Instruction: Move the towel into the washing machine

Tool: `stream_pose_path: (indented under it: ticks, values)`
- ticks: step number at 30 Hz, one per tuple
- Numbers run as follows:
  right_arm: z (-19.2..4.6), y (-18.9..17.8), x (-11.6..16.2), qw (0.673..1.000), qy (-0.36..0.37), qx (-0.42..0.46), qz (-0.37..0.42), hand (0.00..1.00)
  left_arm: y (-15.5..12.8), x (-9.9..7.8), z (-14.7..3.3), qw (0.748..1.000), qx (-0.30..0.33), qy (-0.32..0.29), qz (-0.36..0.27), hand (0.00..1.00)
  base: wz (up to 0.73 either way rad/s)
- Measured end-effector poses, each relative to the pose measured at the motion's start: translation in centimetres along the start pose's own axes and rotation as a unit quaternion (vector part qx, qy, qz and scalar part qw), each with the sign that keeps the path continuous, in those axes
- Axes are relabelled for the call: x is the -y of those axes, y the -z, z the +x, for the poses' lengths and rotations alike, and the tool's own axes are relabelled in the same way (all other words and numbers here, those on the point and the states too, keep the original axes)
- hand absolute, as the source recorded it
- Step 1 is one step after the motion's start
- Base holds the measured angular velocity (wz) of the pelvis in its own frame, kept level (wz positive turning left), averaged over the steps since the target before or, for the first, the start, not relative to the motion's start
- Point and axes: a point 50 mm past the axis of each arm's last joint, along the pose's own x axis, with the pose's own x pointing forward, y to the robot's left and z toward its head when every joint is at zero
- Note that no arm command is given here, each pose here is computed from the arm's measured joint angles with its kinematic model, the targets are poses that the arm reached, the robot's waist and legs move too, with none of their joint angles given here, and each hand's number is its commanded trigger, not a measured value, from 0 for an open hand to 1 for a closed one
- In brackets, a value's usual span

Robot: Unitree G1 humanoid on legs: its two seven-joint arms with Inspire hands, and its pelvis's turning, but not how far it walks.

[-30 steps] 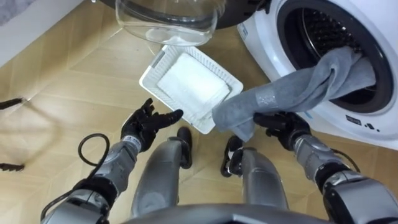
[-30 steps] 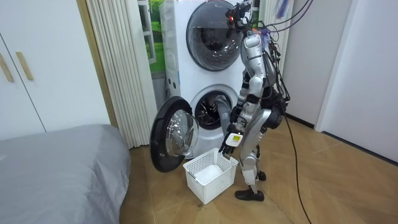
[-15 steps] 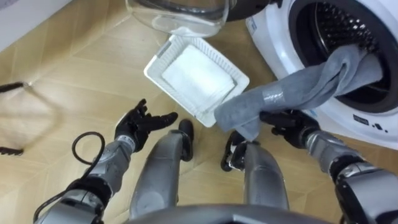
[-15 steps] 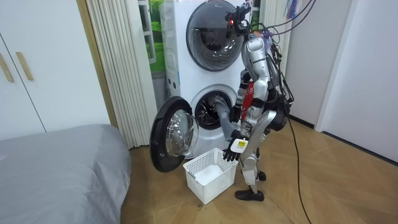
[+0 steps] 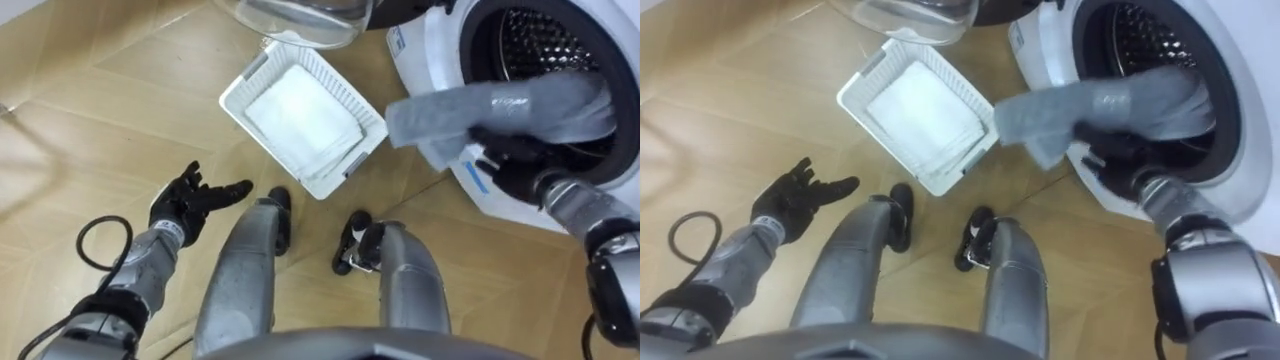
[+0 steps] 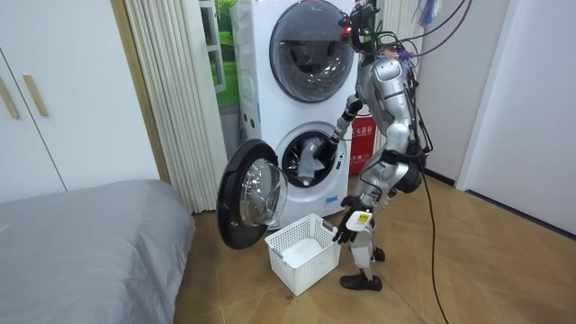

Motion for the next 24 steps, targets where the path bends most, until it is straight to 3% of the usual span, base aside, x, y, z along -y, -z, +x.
stream_pose_path:
  ticks: [4,10,11,12,18,24]
  values:
    - [0.0,-1.2,-0.4,0.998,-0.005,0.030,0.051,1.00,-0.5,-1.5,-0.6,0.999,0.014,-0.030,-0.007,0.00,0.07]
    - [0.4,-2.2,-1.2,0.997,0.029,0.034,0.068,1.00,-0.5,-1.4,-0.7,0.999,0.018,-0.050,-0.009,0.00,0.09]
    - [0.4,-2.3,-1.2,0.996,0.038,0.034,0.069,0.44,-0.6,-1.3,-0.7,0.998,0.021,-0.056,-0.010,0.00,0.04]
    - [0.5,-2.4,-1.3,0.996,0.042,0.035,0.071,0.00,-0.6,-1.4,-0.7,0.998,0.022,-0.058,-0.011,0.00,0.14]
    - [0.9,-3.9,-2.7,0.987,0.082,0.046,0.132,0.00,-0.8,-1.4,-0.8,0.995,0.032,-0.092,-0.036,0.00,0.08]
    - [0.3,-5.7,-2.1,0.943,0.152,0.081,0.286,0.00,-1.3,-0.1,-0.6,0.993,0.049,-0.102,-0.043,0.00,0.03]
